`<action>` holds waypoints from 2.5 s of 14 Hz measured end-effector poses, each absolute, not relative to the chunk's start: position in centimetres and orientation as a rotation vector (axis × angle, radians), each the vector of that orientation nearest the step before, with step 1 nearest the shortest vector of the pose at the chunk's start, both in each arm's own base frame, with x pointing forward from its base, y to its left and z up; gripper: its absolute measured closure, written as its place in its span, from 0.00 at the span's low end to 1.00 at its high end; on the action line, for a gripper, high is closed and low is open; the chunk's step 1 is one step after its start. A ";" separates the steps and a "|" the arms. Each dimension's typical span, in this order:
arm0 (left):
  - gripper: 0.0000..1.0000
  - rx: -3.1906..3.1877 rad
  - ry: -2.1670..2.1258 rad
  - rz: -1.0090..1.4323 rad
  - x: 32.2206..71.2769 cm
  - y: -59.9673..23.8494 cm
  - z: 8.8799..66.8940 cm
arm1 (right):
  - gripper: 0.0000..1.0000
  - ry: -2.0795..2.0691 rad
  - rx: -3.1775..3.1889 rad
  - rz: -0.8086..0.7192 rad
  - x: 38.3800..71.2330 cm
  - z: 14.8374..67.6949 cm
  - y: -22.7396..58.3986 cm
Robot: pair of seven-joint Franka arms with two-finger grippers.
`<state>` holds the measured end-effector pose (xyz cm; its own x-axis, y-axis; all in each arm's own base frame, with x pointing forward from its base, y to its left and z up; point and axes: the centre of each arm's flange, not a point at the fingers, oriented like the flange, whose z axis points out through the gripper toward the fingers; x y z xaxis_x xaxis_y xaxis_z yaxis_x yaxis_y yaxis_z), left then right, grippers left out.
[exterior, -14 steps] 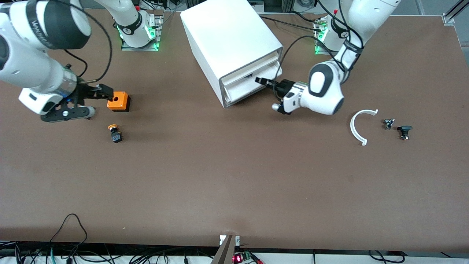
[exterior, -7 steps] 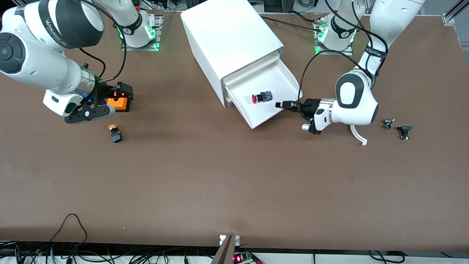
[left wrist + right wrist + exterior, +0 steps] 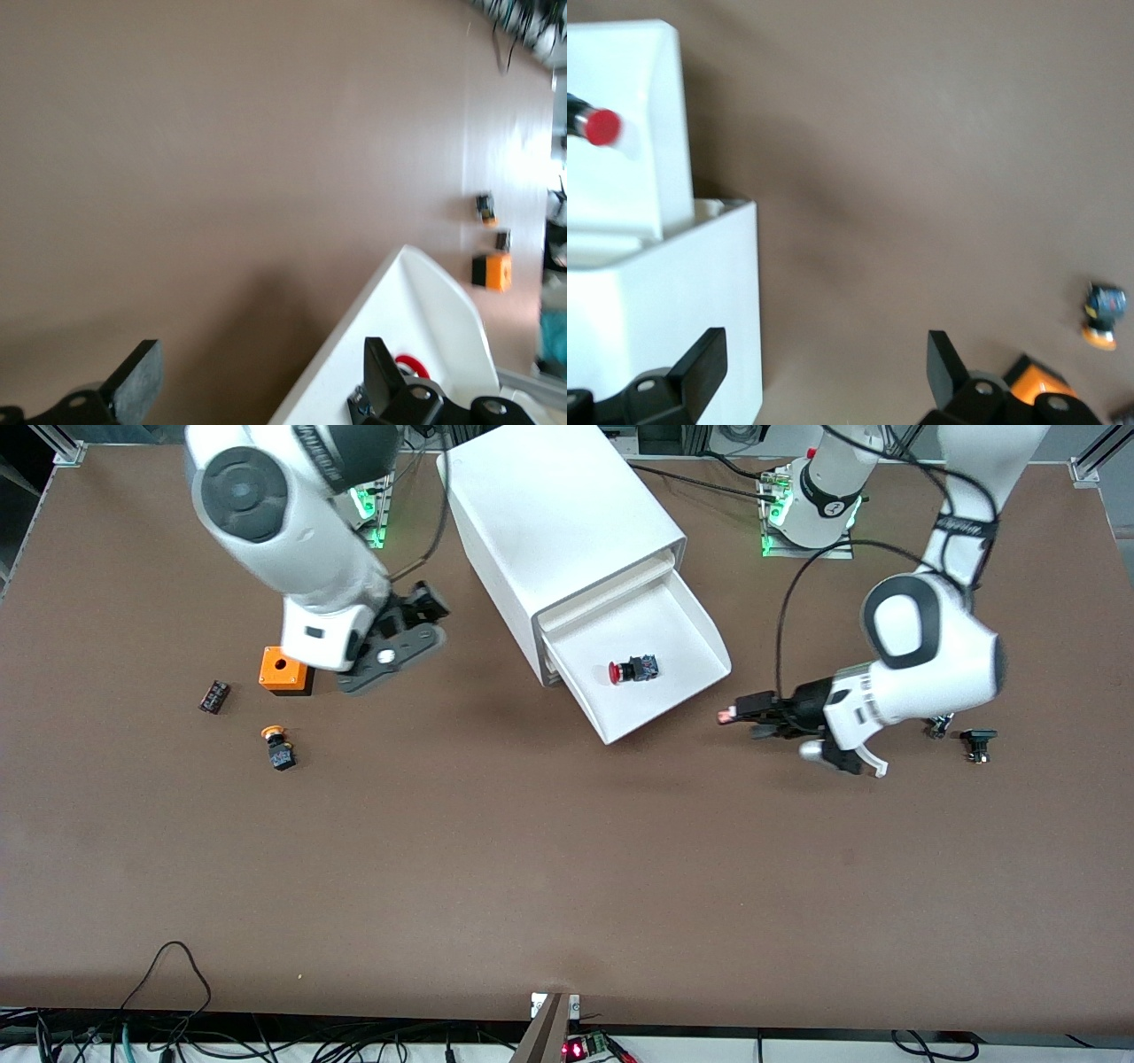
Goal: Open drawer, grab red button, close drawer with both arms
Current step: 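Withdraw the left gripper while the right gripper reaches over the drawer, then lower the right gripper into the drawer and grasp the red button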
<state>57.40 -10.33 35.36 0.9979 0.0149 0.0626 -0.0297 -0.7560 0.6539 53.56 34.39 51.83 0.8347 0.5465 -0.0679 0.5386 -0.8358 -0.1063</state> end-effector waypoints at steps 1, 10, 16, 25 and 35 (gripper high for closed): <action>0.00 2.440 0.005 0.148 57.6 -8.1 37.7 | 0.00 -0.904 -2.919 0.131 53.8 51.5 36.3; 0.00 3.063 -0.156 0.059 54.0 2.8 59.0 | 0.00 -1.512 -2.327 -0.043 54.0 47.6 49.4; 0.00 3.190 0.052 -0.015 53.6 1.4 60.2 | 0.00 -1.835 -2.190 -0.129 51.0 40.5 57.8; 0.00 3.187 0.137 -0.014 53.7 1.5 60.1 | 0.00 -2.130 -2.039 -0.142 50.5 35.4 59.3; 0.00 3.188 0.121 -0.018 53.9 0.9 60.0 | 0.04 -2.192 -1.988 -0.102 48.4 33.4 61.1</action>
